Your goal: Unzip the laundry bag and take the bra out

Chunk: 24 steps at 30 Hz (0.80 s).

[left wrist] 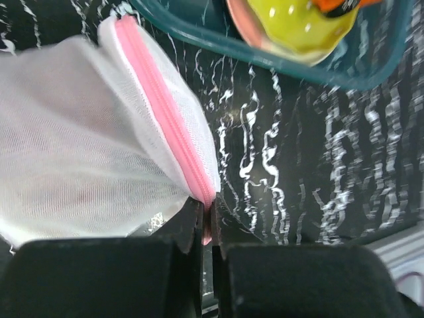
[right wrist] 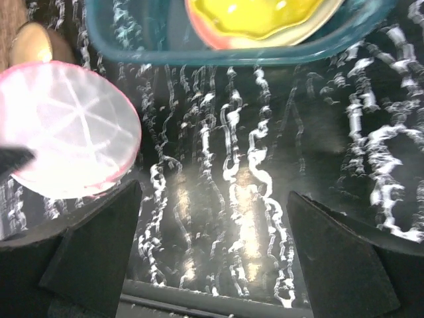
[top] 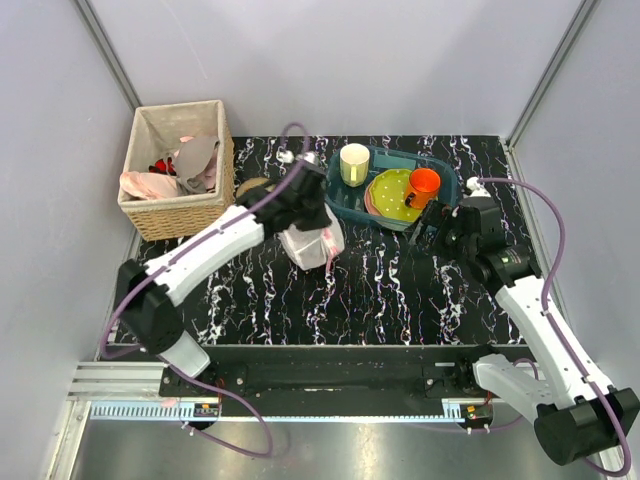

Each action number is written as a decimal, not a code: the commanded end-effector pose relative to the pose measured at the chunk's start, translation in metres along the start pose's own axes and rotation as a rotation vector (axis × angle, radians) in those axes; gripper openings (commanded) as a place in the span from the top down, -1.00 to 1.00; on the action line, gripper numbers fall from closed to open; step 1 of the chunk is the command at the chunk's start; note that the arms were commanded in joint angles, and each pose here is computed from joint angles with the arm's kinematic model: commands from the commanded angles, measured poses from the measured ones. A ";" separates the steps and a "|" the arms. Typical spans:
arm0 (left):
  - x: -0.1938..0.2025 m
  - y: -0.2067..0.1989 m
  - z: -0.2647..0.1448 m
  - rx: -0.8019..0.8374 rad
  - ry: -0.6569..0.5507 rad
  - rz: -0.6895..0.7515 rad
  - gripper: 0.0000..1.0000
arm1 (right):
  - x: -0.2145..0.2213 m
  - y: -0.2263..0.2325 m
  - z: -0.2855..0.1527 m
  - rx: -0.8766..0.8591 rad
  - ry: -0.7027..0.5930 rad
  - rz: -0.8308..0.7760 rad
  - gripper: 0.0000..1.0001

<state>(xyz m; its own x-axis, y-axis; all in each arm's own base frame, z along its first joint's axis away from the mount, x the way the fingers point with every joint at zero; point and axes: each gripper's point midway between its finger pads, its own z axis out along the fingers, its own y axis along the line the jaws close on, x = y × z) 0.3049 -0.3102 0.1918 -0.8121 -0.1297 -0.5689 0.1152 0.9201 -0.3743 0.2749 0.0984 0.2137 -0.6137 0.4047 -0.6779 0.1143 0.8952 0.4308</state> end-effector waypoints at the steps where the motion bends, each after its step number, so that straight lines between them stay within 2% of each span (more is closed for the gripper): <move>1: -0.023 -0.013 -0.034 0.176 -0.009 -0.147 1.00 | 0.022 0.044 -0.006 -0.243 0.119 0.108 -0.99; 7: -0.030 -0.013 -0.034 0.185 0.014 -0.197 1.00 | 0.032 0.074 -0.015 -0.412 0.137 0.185 -0.99; 11: -0.030 -0.020 -0.034 0.221 0.037 -0.201 1.00 | 0.050 0.102 -0.010 -0.492 0.204 0.180 -0.86; 13: -0.030 -0.022 -0.036 0.232 0.043 -0.200 1.00 | 0.061 0.121 -0.008 -0.554 0.233 0.155 -0.62; 15: -0.029 -0.023 -0.038 0.248 0.053 -0.199 1.00 | 0.080 0.129 -0.003 -0.587 0.295 0.149 -0.28; 16: -0.028 -0.025 -0.039 0.260 0.063 -0.200 1.00 | 0.084 0.140 -0.005 -0.634 0.295 0.129 -0.03; 18: -0.025 -0.028 -0.040 0.277 0.079 -0.198 1.00 | 0.093 0.146 0.000 -0.655 0.317 0.118 0.13; 21: -0.024 -0.029 -0.041 0.283 0.083 -0.202 1.00 | 0.103 0.153 0.005 -0.670 0.347 0.095 0.17; 24: -0.025 -0.028 -0.041 0.280 0.083 -0.204 1.00 | 0.113 0.157 0.008 -0.674 0.371 0.083 0.04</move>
<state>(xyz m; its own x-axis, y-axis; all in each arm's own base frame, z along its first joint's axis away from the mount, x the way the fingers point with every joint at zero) 0.2930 -0.3076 0.2178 -0.8930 -0.2350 -0.3839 0.0474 0.7990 -0.5994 0.2280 0.2671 0.1791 -0.8771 0.2857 -0.3861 -0.1620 0.5809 0.7977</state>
